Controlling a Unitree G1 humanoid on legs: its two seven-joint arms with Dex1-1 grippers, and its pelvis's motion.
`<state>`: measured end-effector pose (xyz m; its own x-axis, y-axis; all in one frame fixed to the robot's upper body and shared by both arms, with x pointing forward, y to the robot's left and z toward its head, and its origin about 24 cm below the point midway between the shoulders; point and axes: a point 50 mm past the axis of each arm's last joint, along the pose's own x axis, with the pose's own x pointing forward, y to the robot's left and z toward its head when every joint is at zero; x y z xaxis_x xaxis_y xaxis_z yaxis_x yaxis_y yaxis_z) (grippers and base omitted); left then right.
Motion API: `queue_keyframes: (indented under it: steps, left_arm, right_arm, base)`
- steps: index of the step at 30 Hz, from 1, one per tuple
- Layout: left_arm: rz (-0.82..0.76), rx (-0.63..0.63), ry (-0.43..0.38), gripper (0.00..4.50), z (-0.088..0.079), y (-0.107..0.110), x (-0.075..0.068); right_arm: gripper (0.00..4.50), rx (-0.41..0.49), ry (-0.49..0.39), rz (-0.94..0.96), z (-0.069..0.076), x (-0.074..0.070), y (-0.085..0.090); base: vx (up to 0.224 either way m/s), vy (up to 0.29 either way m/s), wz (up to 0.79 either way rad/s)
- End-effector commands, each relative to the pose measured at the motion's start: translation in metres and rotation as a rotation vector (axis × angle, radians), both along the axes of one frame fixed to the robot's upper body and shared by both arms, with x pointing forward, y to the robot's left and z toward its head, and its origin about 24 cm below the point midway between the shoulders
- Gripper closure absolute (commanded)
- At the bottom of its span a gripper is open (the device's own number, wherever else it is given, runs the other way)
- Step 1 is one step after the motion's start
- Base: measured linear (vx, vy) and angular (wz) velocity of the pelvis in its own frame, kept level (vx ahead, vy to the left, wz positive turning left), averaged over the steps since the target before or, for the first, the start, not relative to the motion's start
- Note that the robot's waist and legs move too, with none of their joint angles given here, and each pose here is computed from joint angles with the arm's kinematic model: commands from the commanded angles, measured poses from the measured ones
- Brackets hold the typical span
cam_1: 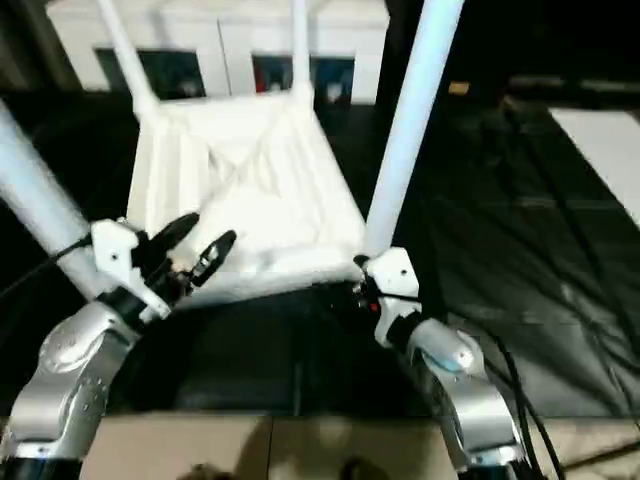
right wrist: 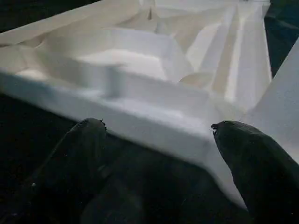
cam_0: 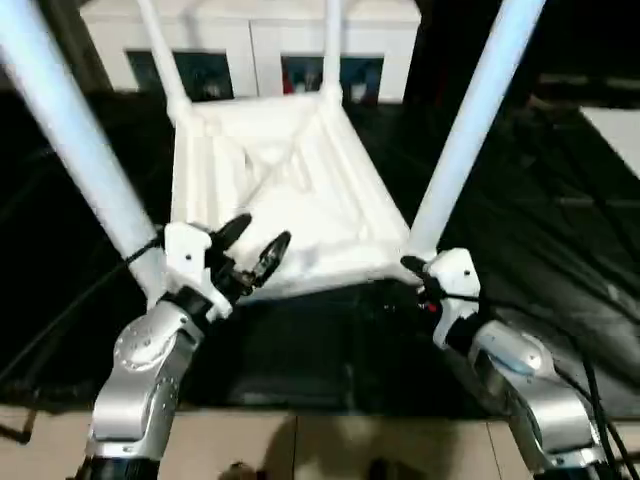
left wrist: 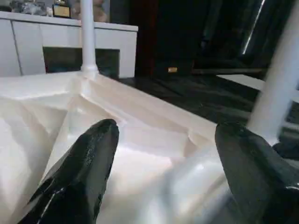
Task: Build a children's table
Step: Rotate leg to tighten
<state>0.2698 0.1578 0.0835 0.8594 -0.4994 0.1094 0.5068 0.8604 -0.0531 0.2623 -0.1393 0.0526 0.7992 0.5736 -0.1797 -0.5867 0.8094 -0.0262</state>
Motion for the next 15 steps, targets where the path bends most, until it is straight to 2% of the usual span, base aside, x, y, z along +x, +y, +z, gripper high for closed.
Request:
queue_keyframes:
  steps: [1, 5, 8, 10, 12, 15]
  left_arm:
    - [0.038, 0.014, 0.009, 0.77, -0.002, 0.002, 0.001]
    - [0.175, 0.040, 0.019, 0.77, -0.007, 0.010, 0.005]
    - [0.270, 0.088, -0.005, 0.77, -0.004, 0.015, 0.011]
    - [0.257, 0.094, -0.010, 0.77, 0.001, 0.016, 0.014]
    - [0.264, 0.084, -0.012, 0.77, 0.003, 0.017, 0.015]
    - [0.266, 0.077, -0.006, 0.77, 0.004, 0.017, 0.017]
  right_arm:
    - [0.36, 0.009, -0.027, -0.043, 0.003, 0.004, -0.003]
    - [0.36, 0.030, -0.064, -0.130, 0.009, 0.012, -0.004]
    - [0.36, 0.034, -0.101, -0.187, 0.013, 0.018, -0.004]
    - [0.36, 0.062, -0.131, -0.242, 0.018, 0.023, -0.003]
    - [0.36, 0.089, -0.124, -0.274, 0.020, 0.026, -0.003]
    - [0.36, 0.136, -0.122, -0.314, 0.022, 0.031, -0.001]
  base:
    - [-0.237, 0.017, -0.23]
    - [-0.200, -0.052, 0.04]
    - [-0.062, -0.099, 0.09]
    - [-0.184, -0.020, 0.40]
    - [-0.224, -0.018, 0.34]
    - [-0.113, 0.081, -0.01]
